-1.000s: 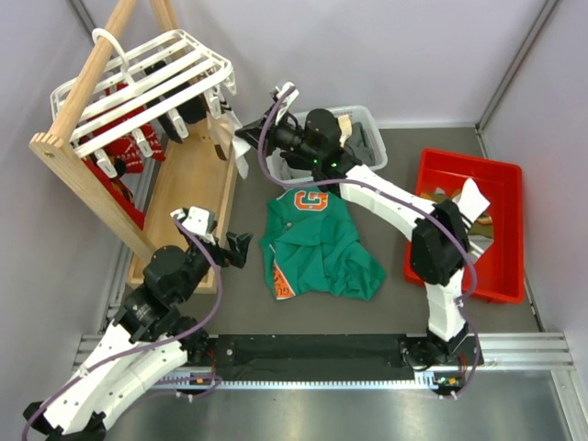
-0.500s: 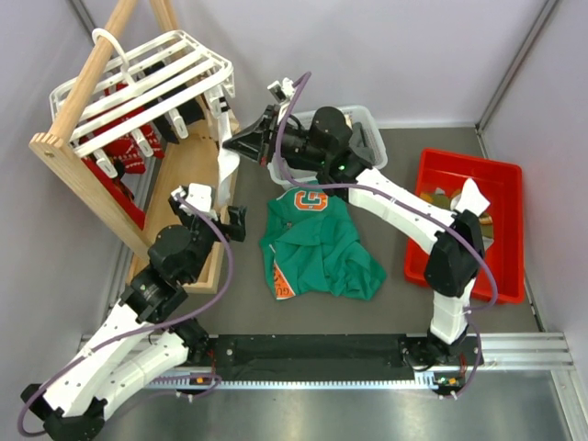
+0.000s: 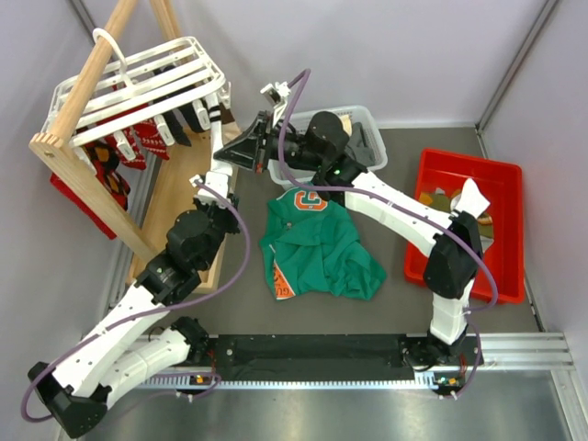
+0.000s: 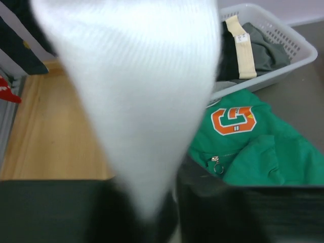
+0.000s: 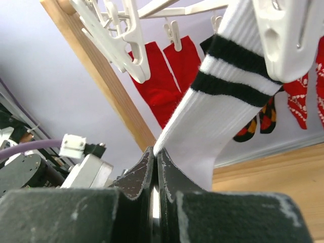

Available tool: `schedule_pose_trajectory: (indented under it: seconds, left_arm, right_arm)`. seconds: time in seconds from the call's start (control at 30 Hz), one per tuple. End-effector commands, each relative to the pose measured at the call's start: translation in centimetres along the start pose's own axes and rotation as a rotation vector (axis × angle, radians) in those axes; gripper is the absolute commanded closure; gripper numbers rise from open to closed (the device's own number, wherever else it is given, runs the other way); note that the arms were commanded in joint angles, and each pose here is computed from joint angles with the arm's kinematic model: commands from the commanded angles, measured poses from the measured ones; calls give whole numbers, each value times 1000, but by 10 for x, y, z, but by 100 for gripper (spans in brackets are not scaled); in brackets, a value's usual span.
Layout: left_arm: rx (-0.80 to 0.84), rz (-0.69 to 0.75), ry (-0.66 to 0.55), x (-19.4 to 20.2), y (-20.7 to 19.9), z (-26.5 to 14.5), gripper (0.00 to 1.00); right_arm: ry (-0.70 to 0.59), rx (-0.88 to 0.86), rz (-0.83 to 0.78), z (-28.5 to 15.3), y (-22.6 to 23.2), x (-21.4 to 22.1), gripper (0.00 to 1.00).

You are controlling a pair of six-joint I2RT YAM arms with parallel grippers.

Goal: Remove the socks clipped to the hanger

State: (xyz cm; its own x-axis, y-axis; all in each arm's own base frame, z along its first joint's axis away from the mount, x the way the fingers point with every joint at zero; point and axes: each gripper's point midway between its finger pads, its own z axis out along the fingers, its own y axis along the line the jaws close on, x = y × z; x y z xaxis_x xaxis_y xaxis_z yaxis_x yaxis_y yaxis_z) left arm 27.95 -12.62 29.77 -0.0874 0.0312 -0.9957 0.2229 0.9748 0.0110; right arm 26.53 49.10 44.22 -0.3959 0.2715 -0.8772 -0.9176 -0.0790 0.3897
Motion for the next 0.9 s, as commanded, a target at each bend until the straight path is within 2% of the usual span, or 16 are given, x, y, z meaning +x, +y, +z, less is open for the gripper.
schedule_pose_trajectory:
  seconds: [0.0, 0.03, 0.1, 0.2, 0.53, 0.73, 0.87]
  left_arm:
    - [42, -35, -60, -24, -4, -10, 95]
    - [54, -34, -59, -24, -5, -12, 100]
    - [84, -34, -57, -23, -9, -16, 100]
    - [92, -39, -51, -18, -8, -20, 100]
    - [115, -28, -44, -6, -10, -24, 100]
    - [122, -18, -31, -4, -12, -21, 100]
    - [107, -11, -29, -2, -10, -20, 100]
  right_arm:
    - [-42, -53, -37, 3, 32, -28, 99]
    - [-45, -17, -32, 2, 28, -30, 93]
    - [-67, 61, -59, 0, 19, -39, 77]
    - [-83, 186, -98, -8, 10, -55, 66]
    - [-122, 605, -241, -46, -36, -96, 63]
    - [-199, 699, -255, -55, -60, -121, 62]
    - [-225, 649, -239, -51, -71, -127, 60]
